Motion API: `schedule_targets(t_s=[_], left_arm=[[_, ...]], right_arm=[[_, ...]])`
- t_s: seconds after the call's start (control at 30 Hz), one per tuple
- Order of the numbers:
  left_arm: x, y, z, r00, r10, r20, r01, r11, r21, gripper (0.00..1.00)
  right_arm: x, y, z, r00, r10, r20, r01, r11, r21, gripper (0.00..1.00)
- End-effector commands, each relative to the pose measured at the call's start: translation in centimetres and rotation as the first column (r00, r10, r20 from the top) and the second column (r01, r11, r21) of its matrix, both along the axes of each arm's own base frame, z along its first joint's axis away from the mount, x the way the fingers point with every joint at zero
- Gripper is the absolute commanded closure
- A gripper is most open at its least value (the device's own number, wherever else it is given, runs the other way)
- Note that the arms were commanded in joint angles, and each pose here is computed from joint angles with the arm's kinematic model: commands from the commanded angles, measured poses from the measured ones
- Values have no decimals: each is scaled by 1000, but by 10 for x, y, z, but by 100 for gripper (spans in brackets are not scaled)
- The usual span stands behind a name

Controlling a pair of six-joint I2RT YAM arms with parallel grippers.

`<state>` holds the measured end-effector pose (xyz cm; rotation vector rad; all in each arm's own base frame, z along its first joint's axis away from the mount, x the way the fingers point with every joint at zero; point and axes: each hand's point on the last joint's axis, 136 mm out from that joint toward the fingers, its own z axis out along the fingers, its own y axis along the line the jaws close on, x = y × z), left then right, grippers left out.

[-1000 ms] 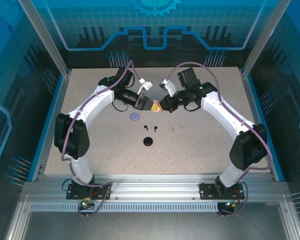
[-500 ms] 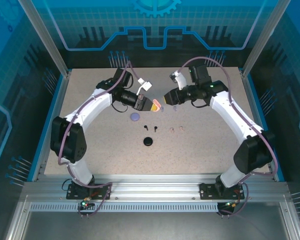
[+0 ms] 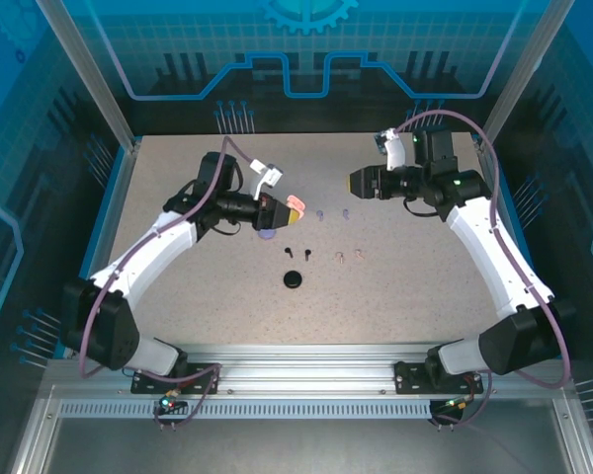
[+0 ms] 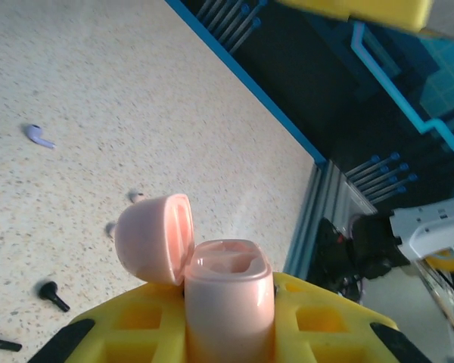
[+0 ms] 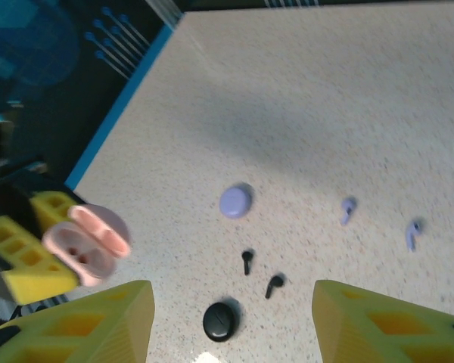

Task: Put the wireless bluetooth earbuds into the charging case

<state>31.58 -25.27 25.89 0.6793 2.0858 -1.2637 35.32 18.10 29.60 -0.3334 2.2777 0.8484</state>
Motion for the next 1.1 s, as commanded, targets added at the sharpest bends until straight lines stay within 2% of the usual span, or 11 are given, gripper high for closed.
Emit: schedule_targets(t_s=[0.0,0.13,0.27,0.4,0.57,0.7,1.07], left_arm=[[16,9,27,977,133,166,-123,990,-70,100],[15,22,39,914,245,322,-207,967,-148,100],[13,37,51,807,365,465,-308,931,-197,100],[5,47,63,701,426,572,-353,904,-241,100],[0,56,71,619,469,630,-386,880,-277,100],[-1,62,76,581,493,648,-410,865,-290,100],[-4,79,113,446,564,695,-444,814,-375,100]], right_arm=[[-6,-17,-47,976,-124,-178,116,992,-54,42],[-12,-13,-92,949,-152,-276,124,985,-117,42],[-20,-3,-136,930,-154,-334,82,972,-222,43],[-25,8,-178,907,-159,-390,26,946,-324,45],[-28,19,-210,889,-184,-419,-9,908,-419,47],[-28,19,-222,879,-235,-415,7,876,-483,49],[-26,19,-230,865,-290,-409,39,853,-521,52]])
